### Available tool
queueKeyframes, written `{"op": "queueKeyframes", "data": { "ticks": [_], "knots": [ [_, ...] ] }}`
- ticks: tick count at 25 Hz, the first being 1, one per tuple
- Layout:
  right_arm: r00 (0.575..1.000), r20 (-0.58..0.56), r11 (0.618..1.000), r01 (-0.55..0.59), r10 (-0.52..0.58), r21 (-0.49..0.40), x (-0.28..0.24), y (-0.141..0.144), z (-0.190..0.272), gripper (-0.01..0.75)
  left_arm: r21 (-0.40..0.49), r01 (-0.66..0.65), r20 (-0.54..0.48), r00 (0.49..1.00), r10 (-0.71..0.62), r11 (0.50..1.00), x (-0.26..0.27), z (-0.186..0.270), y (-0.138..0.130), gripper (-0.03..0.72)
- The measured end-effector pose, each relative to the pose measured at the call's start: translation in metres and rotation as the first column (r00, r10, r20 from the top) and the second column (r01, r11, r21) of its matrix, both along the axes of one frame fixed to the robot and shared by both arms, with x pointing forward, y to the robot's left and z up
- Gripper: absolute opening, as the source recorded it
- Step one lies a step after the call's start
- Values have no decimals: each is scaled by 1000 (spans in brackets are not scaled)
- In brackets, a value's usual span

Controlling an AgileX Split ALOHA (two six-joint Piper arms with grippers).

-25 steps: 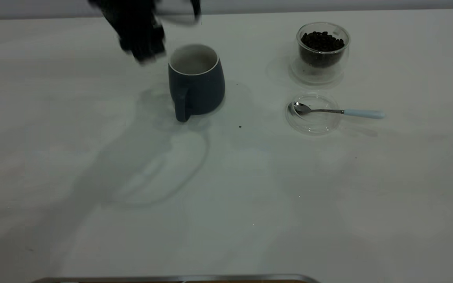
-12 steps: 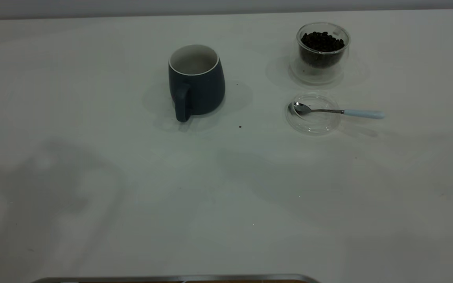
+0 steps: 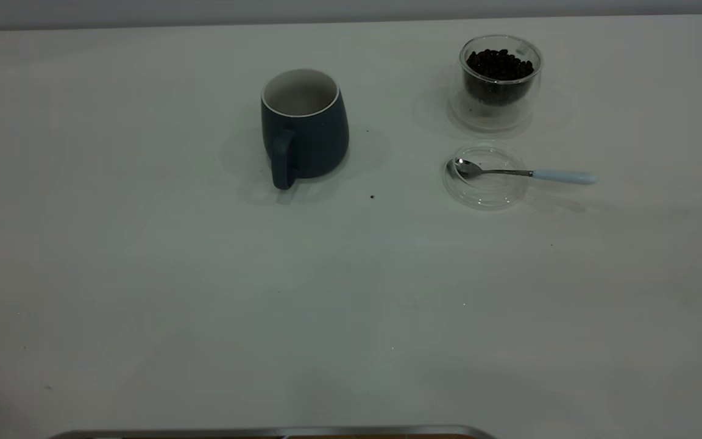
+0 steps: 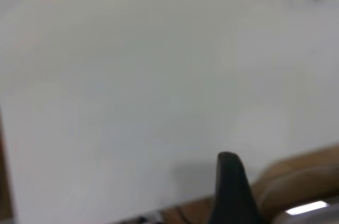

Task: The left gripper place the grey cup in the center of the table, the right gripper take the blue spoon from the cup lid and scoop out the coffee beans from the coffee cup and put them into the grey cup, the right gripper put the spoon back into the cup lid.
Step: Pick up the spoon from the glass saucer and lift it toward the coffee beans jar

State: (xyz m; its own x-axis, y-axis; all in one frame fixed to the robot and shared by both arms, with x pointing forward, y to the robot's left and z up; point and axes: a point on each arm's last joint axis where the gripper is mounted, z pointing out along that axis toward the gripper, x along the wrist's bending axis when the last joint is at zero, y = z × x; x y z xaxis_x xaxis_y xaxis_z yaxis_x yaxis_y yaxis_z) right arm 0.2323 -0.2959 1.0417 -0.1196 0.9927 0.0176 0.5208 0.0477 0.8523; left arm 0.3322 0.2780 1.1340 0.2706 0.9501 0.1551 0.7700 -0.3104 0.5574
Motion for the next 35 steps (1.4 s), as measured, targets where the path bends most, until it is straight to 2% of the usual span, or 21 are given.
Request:
{"op": "queueKeyframes", "data": {
  "ticks": [5, 10, 14, 25, 28, 31, 35],
  "knots": [
    [1000, 0, 1000, 0, 0, 0, 0, 0, 0, 238, -109, 101, -70, 992, -109, 989, -44, -52, 6, 567],
    [1000, 0, 1000, 0, 0, 0, 0, 0, 0, 238, -146, 153, -36, 987, -159, 977, -69, -83, 14, 567],
    [1000, 0, 1000, 0, 0, 0, 0, 0, 0, 238, -163, 162, 15, 987, -162, 973, -78, -95, 18, 567],
    [1000, 0, 1000, 0, 0, 0, 0, 0, 0, 238, -175, 170, 51, 985, -164, 970, -83, -101, 20, 567],
    [1000, 0, 1000, 0, 0, 0, 0, 0, 0, 238, -176, 114, 60, 993, -105, 978, -84, -101, 21, 567],
    [1000, 0, 1000, 0, 0, 0, 0, 0, 0, 238, -176, -18, 60, 998, 29, 984, -84, -101, 23, 567],
    [1000, 0, 1000, 0, 0, 0, 0, 0, 0, 238, -177, -178, 64, 979, 192, 968, -85, -101, 24, 567]
  ]
}}
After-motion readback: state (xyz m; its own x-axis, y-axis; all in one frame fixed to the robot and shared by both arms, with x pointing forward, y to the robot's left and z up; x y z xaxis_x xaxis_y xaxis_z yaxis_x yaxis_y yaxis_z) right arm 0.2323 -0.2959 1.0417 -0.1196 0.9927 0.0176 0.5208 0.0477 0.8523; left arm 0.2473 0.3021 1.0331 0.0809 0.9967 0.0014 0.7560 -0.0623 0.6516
